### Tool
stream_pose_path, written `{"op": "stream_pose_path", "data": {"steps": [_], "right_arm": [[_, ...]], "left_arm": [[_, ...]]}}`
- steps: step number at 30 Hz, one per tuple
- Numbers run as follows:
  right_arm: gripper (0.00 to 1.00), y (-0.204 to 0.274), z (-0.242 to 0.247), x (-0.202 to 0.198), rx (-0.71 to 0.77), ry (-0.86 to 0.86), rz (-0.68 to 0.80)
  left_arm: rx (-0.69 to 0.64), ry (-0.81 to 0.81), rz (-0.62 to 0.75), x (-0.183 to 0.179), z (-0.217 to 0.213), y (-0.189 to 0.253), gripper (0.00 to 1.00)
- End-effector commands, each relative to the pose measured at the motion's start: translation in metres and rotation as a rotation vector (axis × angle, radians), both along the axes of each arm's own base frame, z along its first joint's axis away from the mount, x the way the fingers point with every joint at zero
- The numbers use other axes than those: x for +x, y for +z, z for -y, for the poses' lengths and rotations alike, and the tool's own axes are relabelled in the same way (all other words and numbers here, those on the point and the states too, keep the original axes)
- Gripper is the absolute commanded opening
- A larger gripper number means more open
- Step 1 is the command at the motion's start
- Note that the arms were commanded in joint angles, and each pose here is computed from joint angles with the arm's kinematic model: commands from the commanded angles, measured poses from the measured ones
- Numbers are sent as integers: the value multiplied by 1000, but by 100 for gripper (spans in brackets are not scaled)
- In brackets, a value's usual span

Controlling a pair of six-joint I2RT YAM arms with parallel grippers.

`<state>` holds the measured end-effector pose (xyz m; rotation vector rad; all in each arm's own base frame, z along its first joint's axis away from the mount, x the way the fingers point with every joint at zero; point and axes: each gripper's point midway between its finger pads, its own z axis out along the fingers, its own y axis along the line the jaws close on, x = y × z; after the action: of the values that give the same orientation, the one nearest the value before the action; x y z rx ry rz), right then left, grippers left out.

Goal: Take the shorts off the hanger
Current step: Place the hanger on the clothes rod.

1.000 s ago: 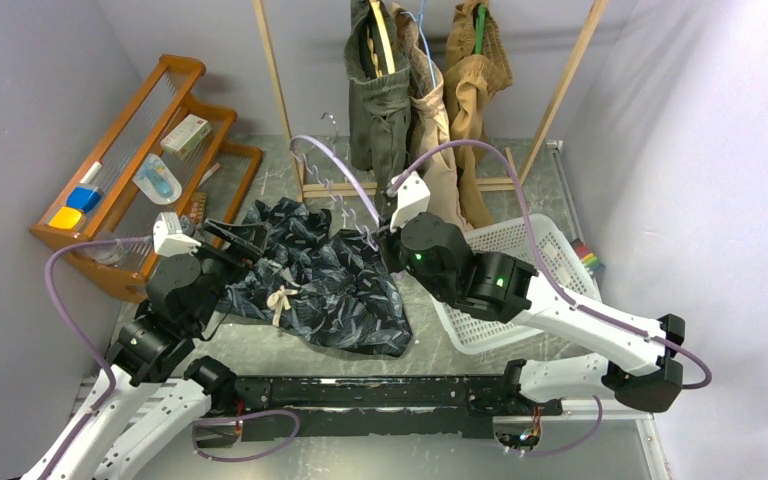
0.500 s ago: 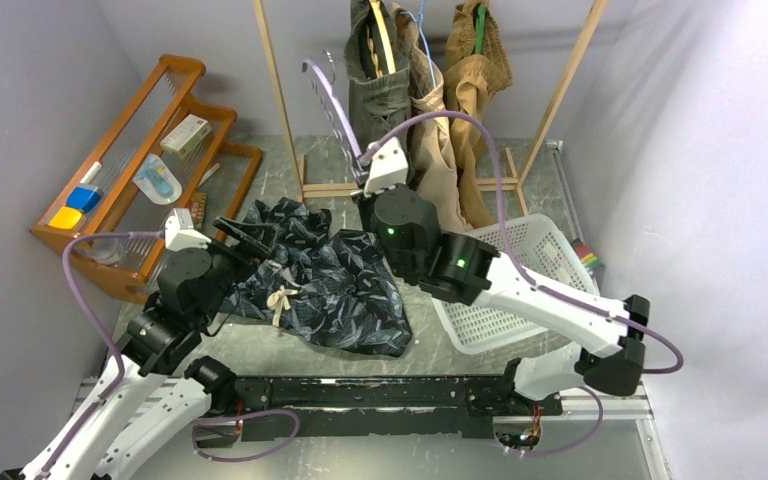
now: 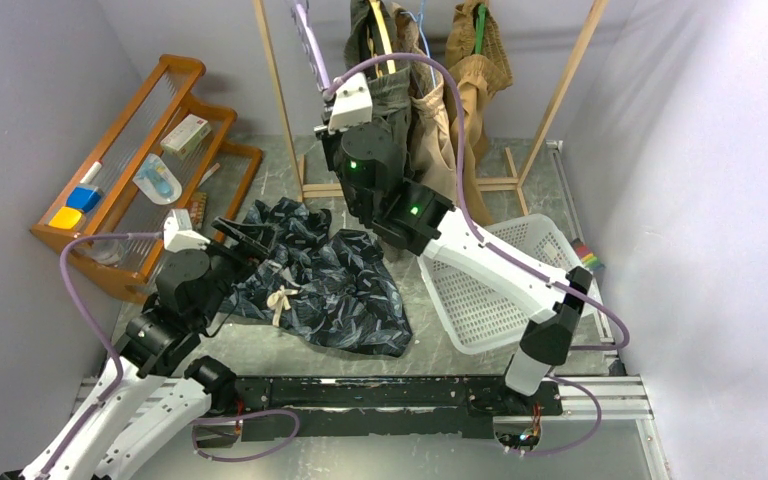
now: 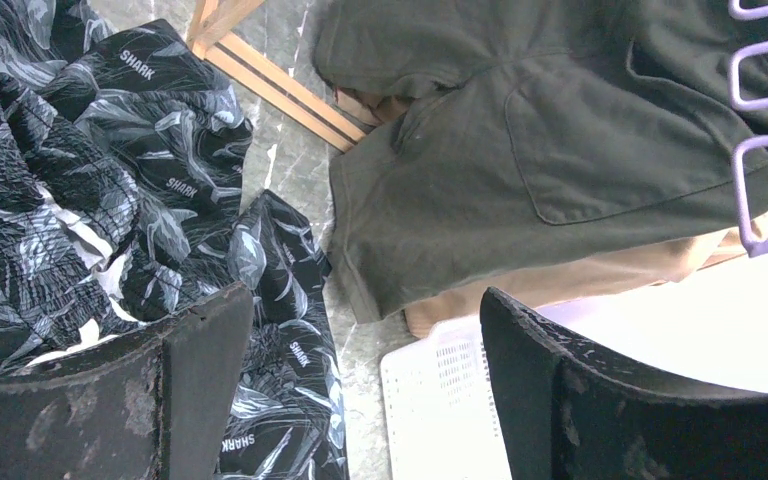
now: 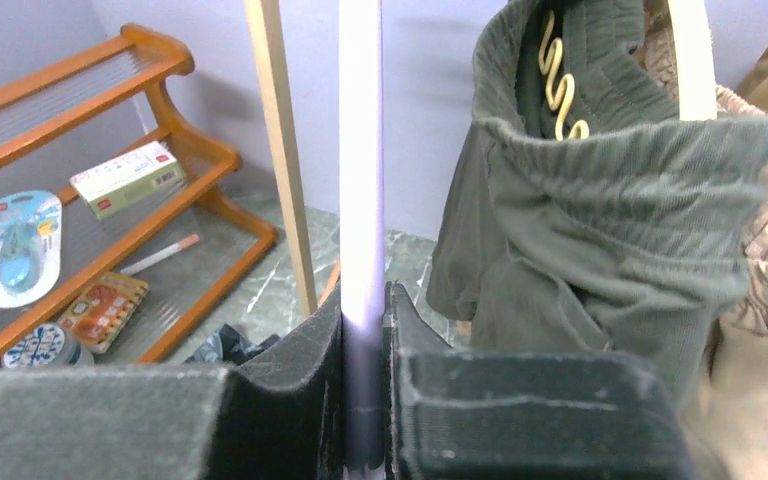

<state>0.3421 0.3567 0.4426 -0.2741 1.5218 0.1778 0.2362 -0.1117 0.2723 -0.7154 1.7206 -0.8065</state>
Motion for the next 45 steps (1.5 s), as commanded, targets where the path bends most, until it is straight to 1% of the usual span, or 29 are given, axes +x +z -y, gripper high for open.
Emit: {"op": "stream_pose_path", "data": {"steps": [1,6,10,19,26,33,39,40,42,43,45], "right_arm": [[0,19,-1,10,40,15,17],[0,13,-7,15,29,53,-23],[0,2,-12,25,8,70,-56],[0,4,-5,46,23,43,-50],[0,2,-13,53,9,52,-53],[0,-16,-15,61,-21,48,-95],[1,-21,-13,56,-10,62,-113],[5,-20,-12,54,-11,71,-111],[9,-15,-11,50,2,84,-107],[14,-12,-11,48,9,95,-107],[38,-11,-11,43,23,118,-108]], "left_arm": [[5,25,31,-4,-9,11,88],[7,41,37,-6,-13,10,88],[3,39,37,-4,-12,9,88],[1,16,28,-1,-5,6,88],[1,17,27,0,-4,5,88],[4,22,25,0,-5,5,88],[3,20,18,0,-4,1,89],[3,18,19,0,-4,1,89],[7,18,19,1,-4,2,89],[8,17,17,1,-4,2,89],[8,14,16,2,-2,2,89]]}}
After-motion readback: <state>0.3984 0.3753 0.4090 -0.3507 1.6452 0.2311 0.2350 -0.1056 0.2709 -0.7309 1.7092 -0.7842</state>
